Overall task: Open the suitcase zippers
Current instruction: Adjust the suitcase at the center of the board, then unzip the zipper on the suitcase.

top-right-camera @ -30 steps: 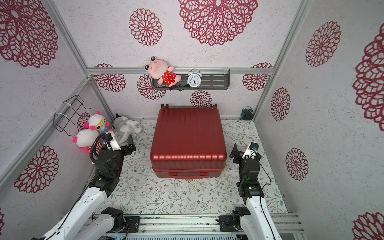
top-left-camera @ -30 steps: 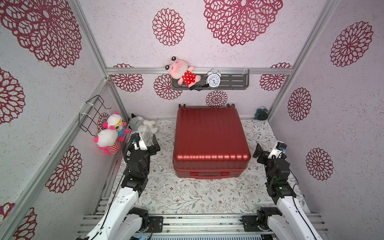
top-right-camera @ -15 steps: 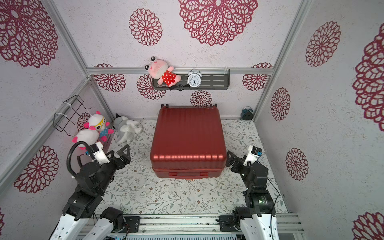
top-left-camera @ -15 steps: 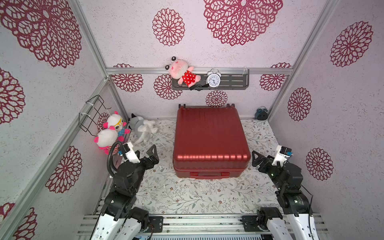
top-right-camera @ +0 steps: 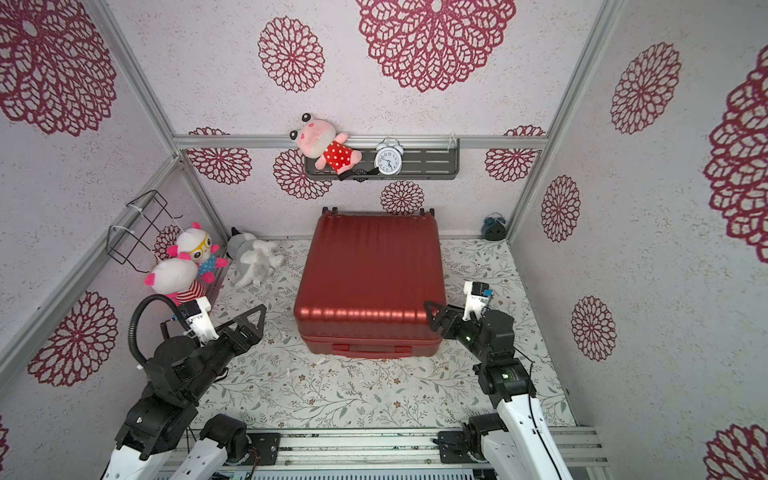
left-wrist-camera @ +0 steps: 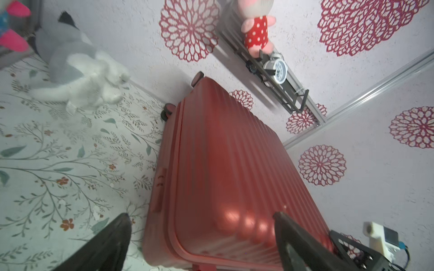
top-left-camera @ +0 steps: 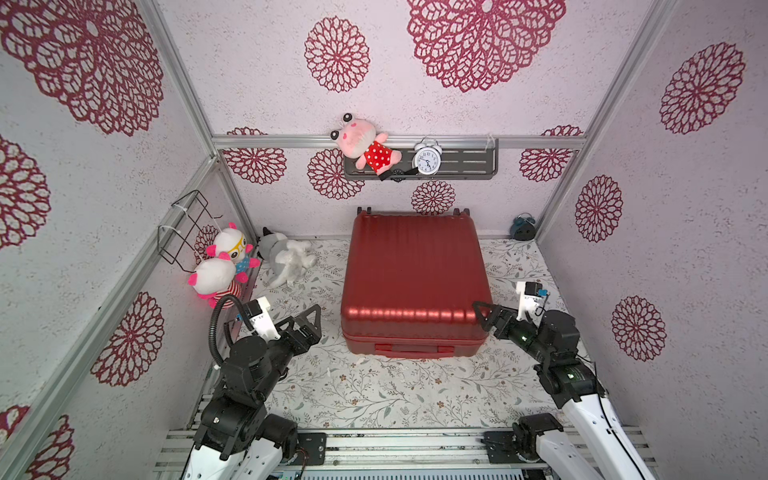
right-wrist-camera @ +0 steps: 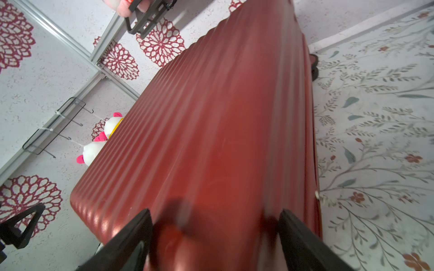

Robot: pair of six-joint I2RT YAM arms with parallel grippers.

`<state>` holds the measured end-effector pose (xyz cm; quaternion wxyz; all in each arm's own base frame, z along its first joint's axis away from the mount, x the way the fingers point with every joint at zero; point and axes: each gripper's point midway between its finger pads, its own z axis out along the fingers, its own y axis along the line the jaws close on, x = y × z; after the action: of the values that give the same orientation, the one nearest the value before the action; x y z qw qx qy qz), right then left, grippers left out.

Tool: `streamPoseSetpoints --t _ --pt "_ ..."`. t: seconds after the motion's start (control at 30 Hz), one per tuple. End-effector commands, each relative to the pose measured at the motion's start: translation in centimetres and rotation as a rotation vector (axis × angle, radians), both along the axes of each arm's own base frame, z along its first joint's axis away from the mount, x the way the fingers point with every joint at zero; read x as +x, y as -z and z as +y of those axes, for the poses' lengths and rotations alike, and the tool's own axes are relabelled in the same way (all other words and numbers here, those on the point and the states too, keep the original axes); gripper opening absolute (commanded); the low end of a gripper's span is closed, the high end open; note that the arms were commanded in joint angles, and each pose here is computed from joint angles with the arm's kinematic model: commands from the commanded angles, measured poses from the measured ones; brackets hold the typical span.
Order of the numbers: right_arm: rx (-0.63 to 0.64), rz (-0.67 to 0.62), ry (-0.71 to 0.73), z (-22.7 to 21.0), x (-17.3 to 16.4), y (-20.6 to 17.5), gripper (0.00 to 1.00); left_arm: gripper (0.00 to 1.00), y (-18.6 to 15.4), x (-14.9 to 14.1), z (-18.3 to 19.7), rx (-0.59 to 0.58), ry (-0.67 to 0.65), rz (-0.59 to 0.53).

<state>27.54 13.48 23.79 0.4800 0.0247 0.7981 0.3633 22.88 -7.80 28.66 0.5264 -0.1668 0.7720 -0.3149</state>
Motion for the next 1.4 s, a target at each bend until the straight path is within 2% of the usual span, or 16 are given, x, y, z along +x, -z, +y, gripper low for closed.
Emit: streamPoseSetpoints --t 0.0,0.13,0.23,0.33,0.37,0.4,0.57,0.73,0.83,0.9,1.07,1.23,1.37 --pt "0.045 0.027 -0.214 6.0 -1.6 0.3 0.84 0.98 -0.2 -0.8 -1.9 -0.052 0.097 0.027" --pt "-0.018 0.028 -0.288 10.5 -1.3 0.8 0.83 0.98 -0.1 -1.4 -2.5 -0.052 0.121 0.026" --pt "-0.126 0.024 -0.292 12.2 -0.9 1.4 0.82 0.99 1.0 -1.7 -3.0 -0.037 0.137 0.041" --pt "-0.179 -0.007 -0.256 11.4 -1.2 1.4 0.85 0.99 2.5 -2.0 -3.5 -0.019 0.162 0.080" --pt "-0.185 -0.024 -0.247 10.7 -1.6 1.2 0.96 1.00 2.9 -2.2 -3.8 -0.016 0.176 0.091" --pt "-0.191 -0.038 -0.242 10.2 -2.1 1.2 0.99 1.00 3.1 -2.5 -4.1 -0.013 0.189 0.096" --pt "-0.204 -0.087 -0.197 6.6 -4.9 2.5 0.99 0.99 3.4 -3.8 -4.9 0.008 0.232 0.110" --pt "-0.141 -0.106 -0.259 6.6 -7.1 5.8 0.98 0.99 3.6 -4.1 -7.5 0.019 0.324 0.133" --pt "-0.140 -0.113 -0.274 7.0 -7.6 7.7 0.89 0.99 3.8 -4.2 -9.4 0.059 0.369 0.144" --pt "-0.156 -0.139 -0.271 7.2 -7.8 8.5 0.86 1.00 3.5 -4.3 -10.2 0.087 0.372 0.132" --pt "-0.238 -0.241 -0.257 7.6 -8.3 10.0 0.76 1.00 2.5 -4.7 -12.3 0.130 0.407 0.099" --pt "-0.313 -0.317 -0.265 8.5 -8.4 10.6 0.61 0.99 2.0 -4.4 -14.2 0.149 0.442 0.086" --pt "-0.355 -0.376 -0.292 9.5 -8.4 10.6 0.61 0.98 1.8 -4.0 -15.2 0.155 0.455 0.080"
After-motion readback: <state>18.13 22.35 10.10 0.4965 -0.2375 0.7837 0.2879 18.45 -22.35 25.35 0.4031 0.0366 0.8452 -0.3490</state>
